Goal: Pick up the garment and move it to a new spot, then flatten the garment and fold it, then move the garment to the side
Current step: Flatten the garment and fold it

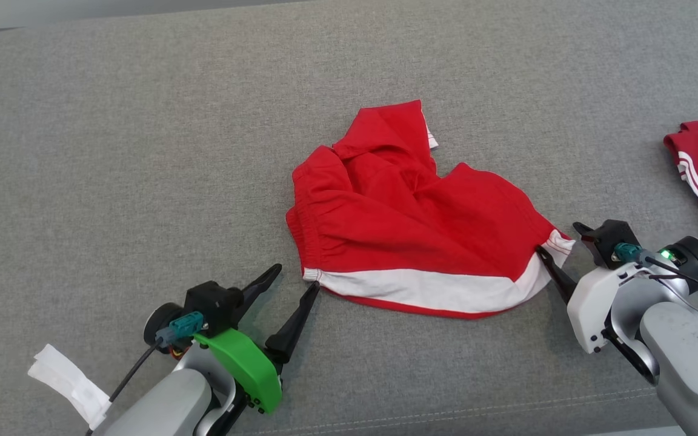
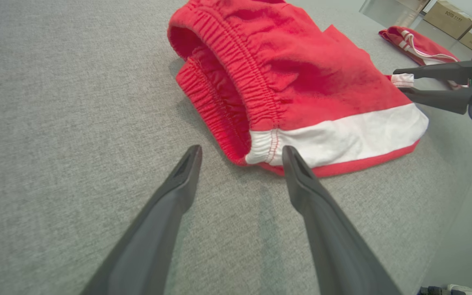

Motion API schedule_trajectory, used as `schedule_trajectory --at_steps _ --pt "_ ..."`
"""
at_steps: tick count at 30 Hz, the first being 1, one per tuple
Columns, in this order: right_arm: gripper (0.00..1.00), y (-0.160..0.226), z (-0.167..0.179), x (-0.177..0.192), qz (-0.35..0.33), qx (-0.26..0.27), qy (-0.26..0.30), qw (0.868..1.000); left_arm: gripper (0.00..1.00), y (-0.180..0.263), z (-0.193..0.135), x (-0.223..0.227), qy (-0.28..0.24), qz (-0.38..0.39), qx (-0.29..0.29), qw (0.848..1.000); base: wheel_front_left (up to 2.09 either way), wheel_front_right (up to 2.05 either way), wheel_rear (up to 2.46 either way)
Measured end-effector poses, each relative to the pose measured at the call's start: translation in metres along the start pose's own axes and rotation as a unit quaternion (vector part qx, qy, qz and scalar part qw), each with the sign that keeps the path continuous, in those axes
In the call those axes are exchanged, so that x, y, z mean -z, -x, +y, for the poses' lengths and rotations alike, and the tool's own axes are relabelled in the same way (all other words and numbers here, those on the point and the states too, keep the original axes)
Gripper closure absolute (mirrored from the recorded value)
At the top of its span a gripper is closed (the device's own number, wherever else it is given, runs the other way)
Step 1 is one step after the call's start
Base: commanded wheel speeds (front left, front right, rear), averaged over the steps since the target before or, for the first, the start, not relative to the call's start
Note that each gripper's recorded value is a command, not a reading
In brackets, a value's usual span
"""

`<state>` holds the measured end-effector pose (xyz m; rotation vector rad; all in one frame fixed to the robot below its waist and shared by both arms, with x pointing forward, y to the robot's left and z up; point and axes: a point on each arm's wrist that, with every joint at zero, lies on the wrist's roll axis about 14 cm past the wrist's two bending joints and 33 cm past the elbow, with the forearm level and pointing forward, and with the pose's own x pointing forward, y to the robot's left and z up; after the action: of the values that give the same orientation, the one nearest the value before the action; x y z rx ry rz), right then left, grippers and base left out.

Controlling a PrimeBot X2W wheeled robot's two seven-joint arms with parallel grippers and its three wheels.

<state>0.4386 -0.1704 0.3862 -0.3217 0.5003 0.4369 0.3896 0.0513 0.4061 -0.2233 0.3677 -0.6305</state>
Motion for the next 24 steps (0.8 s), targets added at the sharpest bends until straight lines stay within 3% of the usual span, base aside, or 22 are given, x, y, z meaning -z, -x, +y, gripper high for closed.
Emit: schedule_trajectory --at_steps 10,11,12,13,14,15,24 --pt "0.01 0.000 -0.004 0.007 0.002 0.006 -0.012 1.000 0.00 -0.015 -0.004 0.006 0.000 0.017 0.021 1.000 0.00 0.00 0.00" --pt "0.15 0.000 -0.004 0.007 0.002 0.006 -0.012 1.000 0.18 -0.015 -0.004 0.006 0.000 0.017 0.021 1.000 0.00 0.00 0.00" --pt "0.35 0.000 -0.004 0.008 0.002 0.006 -0.013 1.000 0.55 -0.016 -0.005 0.008 0.000 0.019 0.024 1.000 0.00 0.00 0.00" --pt "0.51 -0.001 -0.004 0.008 0.002 0.006 -0.014 1.000 0.71 -0.017 -0.007 0.009 0.000 0.022 0.027 0.999 0.00 0.00 0.00" --pt "0.80 -0.001 -0.004 0.009 0.002 0.006 -0.016 1.000 1.00 -0.017 -0.009 0.011 0.000 0.025 0.031 0.999 0.00 0.00 0.00" --pt "1.00 -0.001 -0.003 0.009 0.003 0.005 -0.018 1.000 1.00 -0.017 -0.011 0.012 -0.001 0.028 0.035 0.999 0.00 0.00 0.00" --pt "1.00 0.005 -0.006 -0.005 -0.033 0.014 -0.053 0.998 1.00 -0.012 -0.014 0.006 -0.006 0.025 0.043 0.999 0.00 0.00 0.00"
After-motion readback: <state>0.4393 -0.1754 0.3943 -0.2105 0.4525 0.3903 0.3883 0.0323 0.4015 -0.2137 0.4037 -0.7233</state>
